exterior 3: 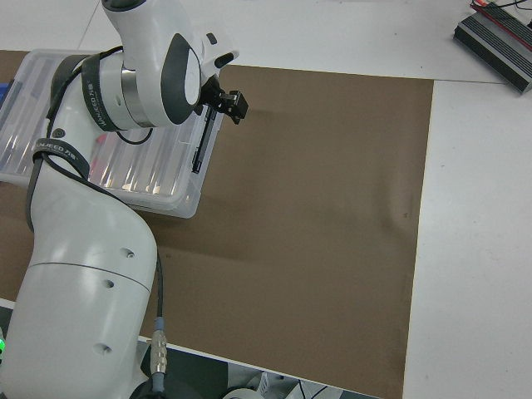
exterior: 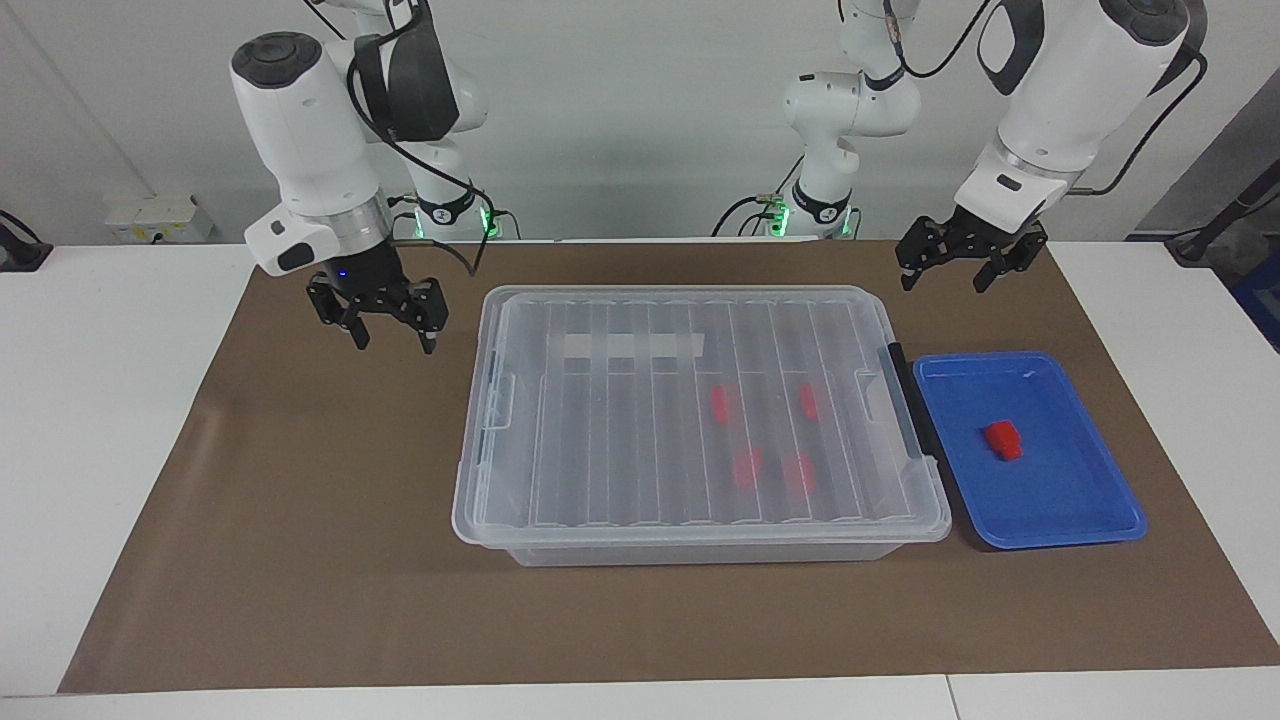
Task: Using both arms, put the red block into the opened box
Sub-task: 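Reach the right gripper to the near edge of the clear lid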
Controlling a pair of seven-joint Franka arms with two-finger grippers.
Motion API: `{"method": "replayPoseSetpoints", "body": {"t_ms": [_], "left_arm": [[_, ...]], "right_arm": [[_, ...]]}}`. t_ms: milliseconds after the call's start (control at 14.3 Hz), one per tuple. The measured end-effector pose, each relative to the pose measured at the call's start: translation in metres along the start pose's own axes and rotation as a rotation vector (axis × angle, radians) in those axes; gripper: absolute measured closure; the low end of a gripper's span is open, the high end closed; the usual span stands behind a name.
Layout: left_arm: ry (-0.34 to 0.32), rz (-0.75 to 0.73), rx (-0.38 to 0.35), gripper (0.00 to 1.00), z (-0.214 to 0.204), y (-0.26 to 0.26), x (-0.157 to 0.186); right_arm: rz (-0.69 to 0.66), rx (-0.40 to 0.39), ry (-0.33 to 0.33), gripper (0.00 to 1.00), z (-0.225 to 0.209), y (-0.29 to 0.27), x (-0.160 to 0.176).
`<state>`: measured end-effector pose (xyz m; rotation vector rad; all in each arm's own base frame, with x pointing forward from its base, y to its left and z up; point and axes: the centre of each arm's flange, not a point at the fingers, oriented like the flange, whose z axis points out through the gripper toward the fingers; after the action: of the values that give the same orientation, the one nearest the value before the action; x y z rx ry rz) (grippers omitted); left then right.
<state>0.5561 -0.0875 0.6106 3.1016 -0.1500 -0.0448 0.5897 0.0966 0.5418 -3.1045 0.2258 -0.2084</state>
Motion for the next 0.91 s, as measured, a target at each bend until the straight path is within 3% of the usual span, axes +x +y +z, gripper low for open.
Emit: {"method": "replayPoseSetpoints", "body": {"t_ms": [420,559,909], "left_arm": [[0.0,0.0,0.0,0.0,0.0,0.0,0.0],[0.0,0.0,0.0,0.0,0.0,0.0,0.0],[0.0,0.0,0.0,0.0,0.0,0.0,0.0]], "right_arm": [[0.014,0.023,-0.025,0.15,0.055,-0.037,0.006],[0.005,0.025,-0.028,0.22,0.058,-0.042,0.005],[-0.002,0.019,-0.047,0.22,0.068,-0.045,0.001]]}}
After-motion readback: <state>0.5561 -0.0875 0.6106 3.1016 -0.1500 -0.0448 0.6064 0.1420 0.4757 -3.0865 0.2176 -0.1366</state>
